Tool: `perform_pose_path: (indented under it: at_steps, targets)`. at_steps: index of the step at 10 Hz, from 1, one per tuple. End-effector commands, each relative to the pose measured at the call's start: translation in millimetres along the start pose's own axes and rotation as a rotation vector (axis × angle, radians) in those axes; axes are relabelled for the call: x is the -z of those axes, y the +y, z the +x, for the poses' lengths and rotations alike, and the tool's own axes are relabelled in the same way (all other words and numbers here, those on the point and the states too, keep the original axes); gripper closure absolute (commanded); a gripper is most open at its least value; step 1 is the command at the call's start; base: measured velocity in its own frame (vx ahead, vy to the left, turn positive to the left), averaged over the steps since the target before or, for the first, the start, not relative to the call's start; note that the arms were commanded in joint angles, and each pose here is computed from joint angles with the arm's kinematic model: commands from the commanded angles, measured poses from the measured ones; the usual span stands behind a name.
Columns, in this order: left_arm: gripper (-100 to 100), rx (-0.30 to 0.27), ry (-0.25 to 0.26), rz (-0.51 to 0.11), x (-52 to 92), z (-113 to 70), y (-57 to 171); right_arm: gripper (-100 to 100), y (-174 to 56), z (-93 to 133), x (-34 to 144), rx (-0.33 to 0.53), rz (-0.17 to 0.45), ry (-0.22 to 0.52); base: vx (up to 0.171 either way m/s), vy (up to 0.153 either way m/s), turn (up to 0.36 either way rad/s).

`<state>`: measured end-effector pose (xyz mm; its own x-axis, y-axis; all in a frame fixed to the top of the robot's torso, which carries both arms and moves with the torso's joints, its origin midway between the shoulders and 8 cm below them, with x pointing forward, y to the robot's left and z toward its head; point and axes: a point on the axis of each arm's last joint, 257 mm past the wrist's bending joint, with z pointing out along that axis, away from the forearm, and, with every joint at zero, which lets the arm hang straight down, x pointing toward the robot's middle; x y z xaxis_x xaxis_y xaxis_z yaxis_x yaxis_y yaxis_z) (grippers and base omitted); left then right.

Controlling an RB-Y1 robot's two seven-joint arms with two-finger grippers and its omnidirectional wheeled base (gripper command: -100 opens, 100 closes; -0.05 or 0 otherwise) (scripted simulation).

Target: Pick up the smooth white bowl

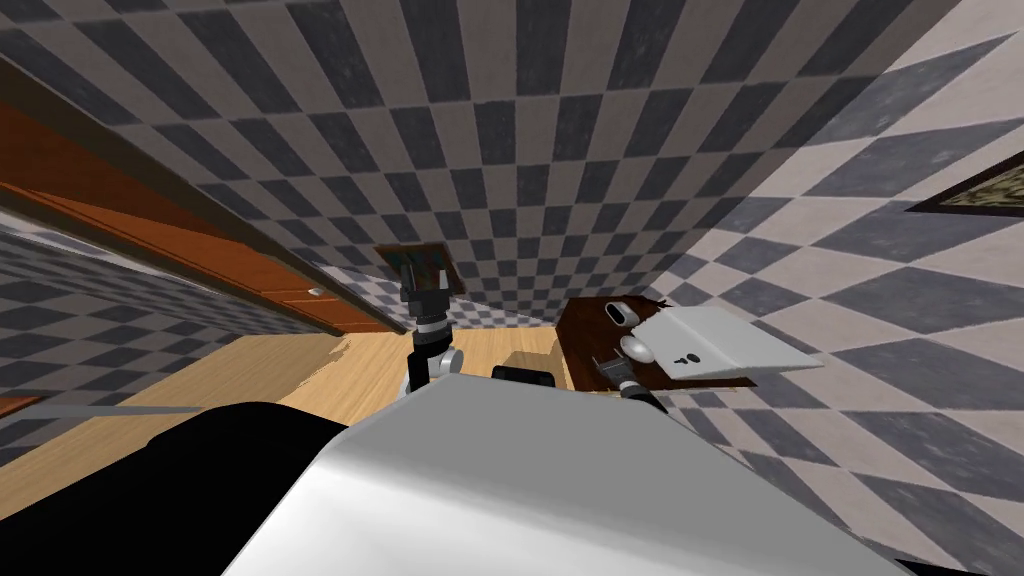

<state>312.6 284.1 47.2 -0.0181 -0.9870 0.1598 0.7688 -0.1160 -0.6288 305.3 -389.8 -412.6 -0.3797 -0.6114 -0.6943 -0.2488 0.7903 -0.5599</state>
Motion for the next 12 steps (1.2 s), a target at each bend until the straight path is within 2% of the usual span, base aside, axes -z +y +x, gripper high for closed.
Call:
perform_pose_path:
  at_steps: [1, 2, 4, 5, 6, 7, 9, 12]
  targets:
    - [0, 0.0, 0.0, 0.0, 0.0, 0.0, 0, -100, 0, 10, 0.2, 0.056, -0.013, 0.035, 0.03, -0.068, 0.11]
    - [0, 0.0, 0.0, 0.0, 0.0, -0.1, 0, -100, -1, 12, 0.2, 0.056, -0.007, 0.042, 0.005, -0.033, -0.039]
    - [0, 0.0, 0.0, 0.0, 0.0, 0.0, 0, -100, 1, 70, 16.3, 0.197, -0.036, 0.169, 0.037, -0.05, 0.328]
    - [0, 0.0, 0.0, 0.0, 0.0, 0.0, 0, -100, 1, 70, 16.3, 0.197, -0.036, 0.169, 0.04, -0.081, 0.116]
    - [0, 0.0, 0.0, 0.0, 0.1, -0.1, 0, -100, 2, 97, 26.6, 0.263, -0.054, 0.228, 0.054, -0.085, 0.196]
    - [0, 0.0, 0.0, 0.0, 0.0, -0.1, 0, -100, 2, 97, 26.6, 0.263, -0.054, 0.228, 0.032, -0.072, 0.105]
    - [0, 0.0, 0.0, 0.0, 0.1, -0.1, 0, -100, 2, 147, 50.3, 0.38, -0.095, 0.335, 0.035, -0.108, 0.252]
    - [0, 0.0, 0.0, 0.0, 0.0, -0.1, 0, -100, 3, 209, 89.9, 0.518, -0.165, 0.468, 0.047, -0.172, 0.288]
